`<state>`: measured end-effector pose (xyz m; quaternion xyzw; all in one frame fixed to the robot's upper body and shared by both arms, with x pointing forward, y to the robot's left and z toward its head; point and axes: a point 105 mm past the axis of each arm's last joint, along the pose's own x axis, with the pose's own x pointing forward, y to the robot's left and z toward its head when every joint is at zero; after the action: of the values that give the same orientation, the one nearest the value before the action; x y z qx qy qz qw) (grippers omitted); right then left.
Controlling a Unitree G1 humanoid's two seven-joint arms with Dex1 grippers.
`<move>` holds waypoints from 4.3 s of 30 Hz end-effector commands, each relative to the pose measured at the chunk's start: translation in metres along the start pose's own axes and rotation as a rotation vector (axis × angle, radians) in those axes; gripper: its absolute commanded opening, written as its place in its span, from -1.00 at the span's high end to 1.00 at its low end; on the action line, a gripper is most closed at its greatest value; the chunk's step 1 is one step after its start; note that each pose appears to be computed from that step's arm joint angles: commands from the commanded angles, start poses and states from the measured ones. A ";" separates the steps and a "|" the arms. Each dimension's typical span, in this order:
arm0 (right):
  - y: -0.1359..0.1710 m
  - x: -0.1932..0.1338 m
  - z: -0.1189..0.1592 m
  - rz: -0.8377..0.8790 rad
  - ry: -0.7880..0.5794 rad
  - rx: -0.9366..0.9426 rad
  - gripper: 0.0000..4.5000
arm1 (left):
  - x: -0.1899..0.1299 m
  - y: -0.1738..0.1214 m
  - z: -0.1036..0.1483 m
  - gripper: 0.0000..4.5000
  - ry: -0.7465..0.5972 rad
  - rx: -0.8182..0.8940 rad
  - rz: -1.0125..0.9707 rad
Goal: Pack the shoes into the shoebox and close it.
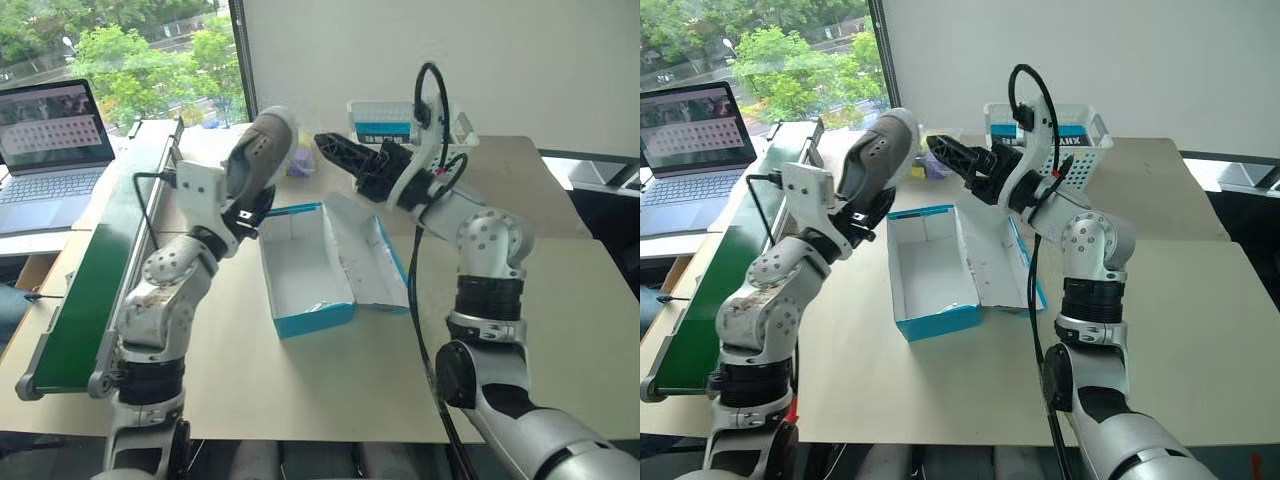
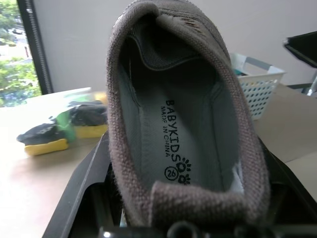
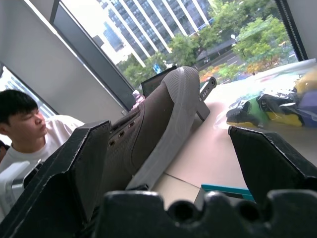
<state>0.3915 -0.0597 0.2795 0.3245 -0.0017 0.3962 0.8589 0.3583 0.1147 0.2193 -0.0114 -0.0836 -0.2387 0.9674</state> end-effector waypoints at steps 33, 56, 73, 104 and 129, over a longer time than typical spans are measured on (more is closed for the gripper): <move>-0.032 -0.011 0.030 -0.157 -0.048 -0.093 -1.00 | 0.031 -0.039 0.036 -0.08 -0.137 -0.055 -0.125; 0.025 0.004 0.043 0.030 -0.062 -0.097 -1.00 | 0.033 -0.052 0.029 -0.08 -0.117 -0.069 -0.162; 0.005 0.003 -0.015 -0.006 0.064 -0.024 -0.04 | 0.035 -0.054 0.043 -0.08 -0.149 -0.066 -0.166; 0.065 0.012 -0.023 0.093 0.361 -0.258 0.74 | -0.059 0.026 0.018 -1.00 0.124 0.035 -0.014; -0.010 -0.013 -0.129 -0.316 0.871 -0.480 0.74 | -0.093 -0.020 -0.001 -1.00 0.394 0.306 -0.428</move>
<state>0.3544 -0.0052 0.1608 -0.0752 0.3400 0.3440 0.8720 0.2723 0.1449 0.1919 0.1765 0.0919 -0.4100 0.8901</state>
